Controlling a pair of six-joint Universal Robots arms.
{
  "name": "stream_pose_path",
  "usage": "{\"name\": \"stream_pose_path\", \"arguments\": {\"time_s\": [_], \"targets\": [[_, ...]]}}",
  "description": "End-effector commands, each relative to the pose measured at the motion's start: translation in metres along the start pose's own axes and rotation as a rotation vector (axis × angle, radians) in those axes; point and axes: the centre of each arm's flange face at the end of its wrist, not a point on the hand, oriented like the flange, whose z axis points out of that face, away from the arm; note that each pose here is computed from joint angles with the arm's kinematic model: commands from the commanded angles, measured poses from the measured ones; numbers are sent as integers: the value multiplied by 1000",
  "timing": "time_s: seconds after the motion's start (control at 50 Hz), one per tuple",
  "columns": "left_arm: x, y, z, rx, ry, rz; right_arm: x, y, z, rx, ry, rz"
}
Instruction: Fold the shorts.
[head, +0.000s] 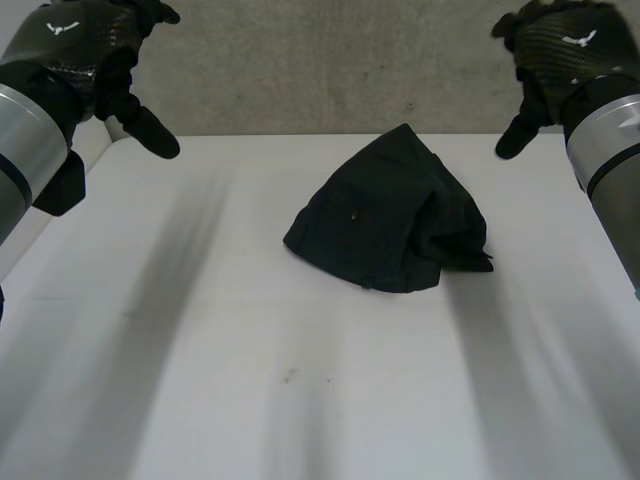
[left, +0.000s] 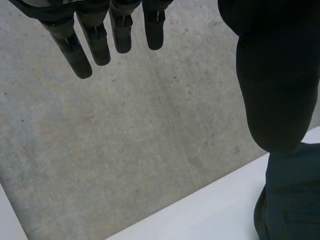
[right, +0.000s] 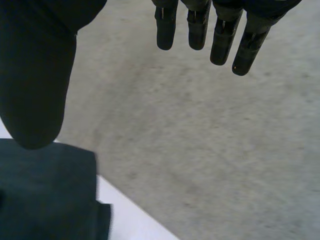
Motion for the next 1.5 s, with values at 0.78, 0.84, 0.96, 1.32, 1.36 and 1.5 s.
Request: {"name": "stream_pose_path", "arguments": {"time_s": [0.78,0.84,0.96,1.32,1.36,1.5], "targets": [[104,255,140,-141,347,-8,-22,148,-66,-287,-229,45],[109,259,144,-128,345,-7,-23,148,-67,-287,-233,45],[111,272,147,-157,342,-5,-25,147,-68,-282,-243,16],[4,123,134,86,-170,177,-26,151,-72,-296,-249,0],[-6,87,124,178,-195,170,-27,151,-73,-297,-251,0],[0,22,93,327,-172,153,-30,154,-76,-312,-261,4]]}}
